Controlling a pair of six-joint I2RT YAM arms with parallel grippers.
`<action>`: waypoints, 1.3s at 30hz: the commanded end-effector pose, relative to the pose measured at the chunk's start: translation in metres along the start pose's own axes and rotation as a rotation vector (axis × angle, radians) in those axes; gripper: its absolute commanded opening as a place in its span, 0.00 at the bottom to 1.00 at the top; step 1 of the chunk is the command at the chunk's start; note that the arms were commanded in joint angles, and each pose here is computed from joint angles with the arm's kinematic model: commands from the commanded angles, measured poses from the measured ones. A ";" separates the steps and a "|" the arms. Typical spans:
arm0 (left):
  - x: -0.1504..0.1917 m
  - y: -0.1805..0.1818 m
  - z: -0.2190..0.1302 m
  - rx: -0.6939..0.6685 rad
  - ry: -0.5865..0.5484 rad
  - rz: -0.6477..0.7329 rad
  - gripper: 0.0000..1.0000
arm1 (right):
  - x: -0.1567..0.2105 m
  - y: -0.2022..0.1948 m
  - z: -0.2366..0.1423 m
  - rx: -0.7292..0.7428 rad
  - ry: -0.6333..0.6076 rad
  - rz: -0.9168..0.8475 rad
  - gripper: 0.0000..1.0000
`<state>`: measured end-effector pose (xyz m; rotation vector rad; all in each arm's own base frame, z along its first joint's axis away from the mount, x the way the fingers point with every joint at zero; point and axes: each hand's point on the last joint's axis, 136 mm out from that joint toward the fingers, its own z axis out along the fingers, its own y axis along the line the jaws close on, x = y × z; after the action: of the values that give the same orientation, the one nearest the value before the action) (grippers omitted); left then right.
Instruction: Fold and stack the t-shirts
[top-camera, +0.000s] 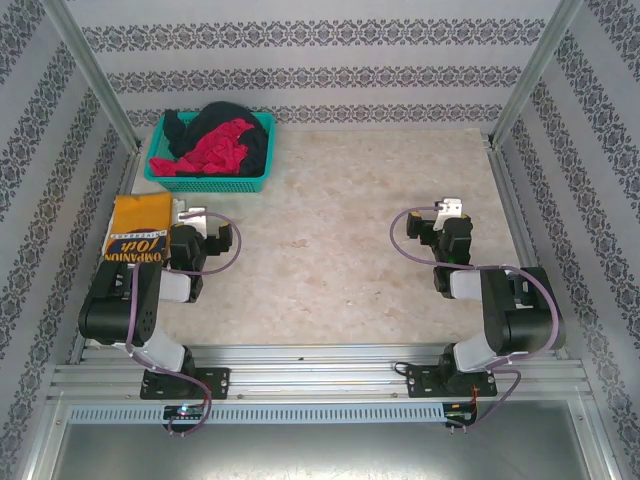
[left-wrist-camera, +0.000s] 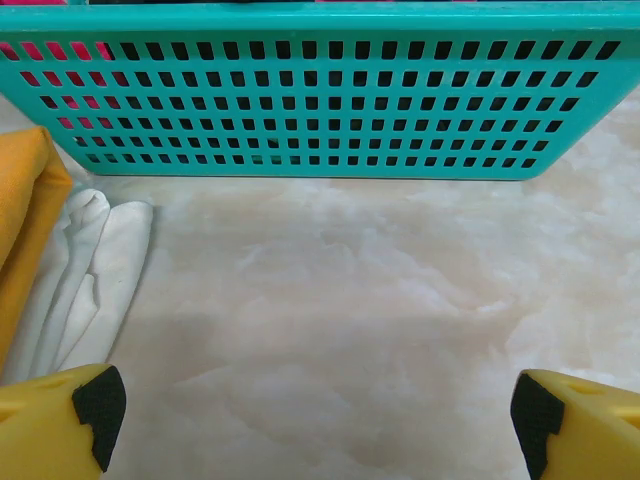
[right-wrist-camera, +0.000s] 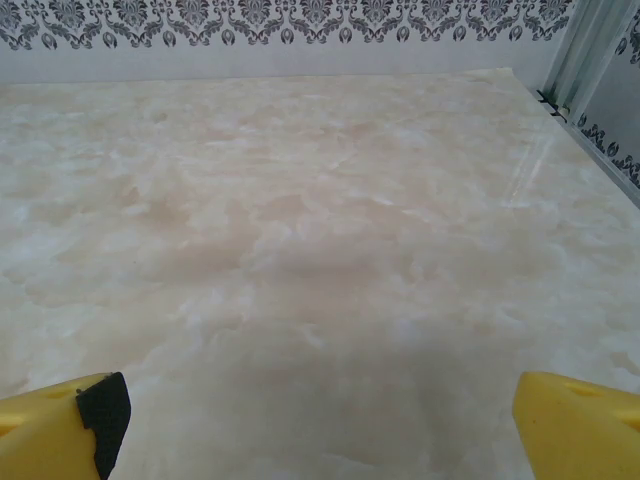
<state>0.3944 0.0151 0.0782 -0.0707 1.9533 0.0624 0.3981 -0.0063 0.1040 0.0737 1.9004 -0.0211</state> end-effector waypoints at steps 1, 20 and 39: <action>-0.010 -0.004 0.002 0.016 -0.029 0.019 1.00 | -0.001 0.006 -0.001 -0.027 -0.013 -0.016 0.98; -0.010 -0.004 0.002 0.018 -0.028 0.017 1.00 | -0.001 0.006 -0.001 -0.038 -0.011 -0.009 0.98; -0.102 0.002 -0.057 -0.058 -0.156 -0.101 1.00 | -0.049 0.092 -0.046 -0.231 0.020 -0.278 0.98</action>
<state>0.3806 0.0172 0.2009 -0.1436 1.7109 0.0743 0.3824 0.0699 0.1675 -0.2366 1.8600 0.0462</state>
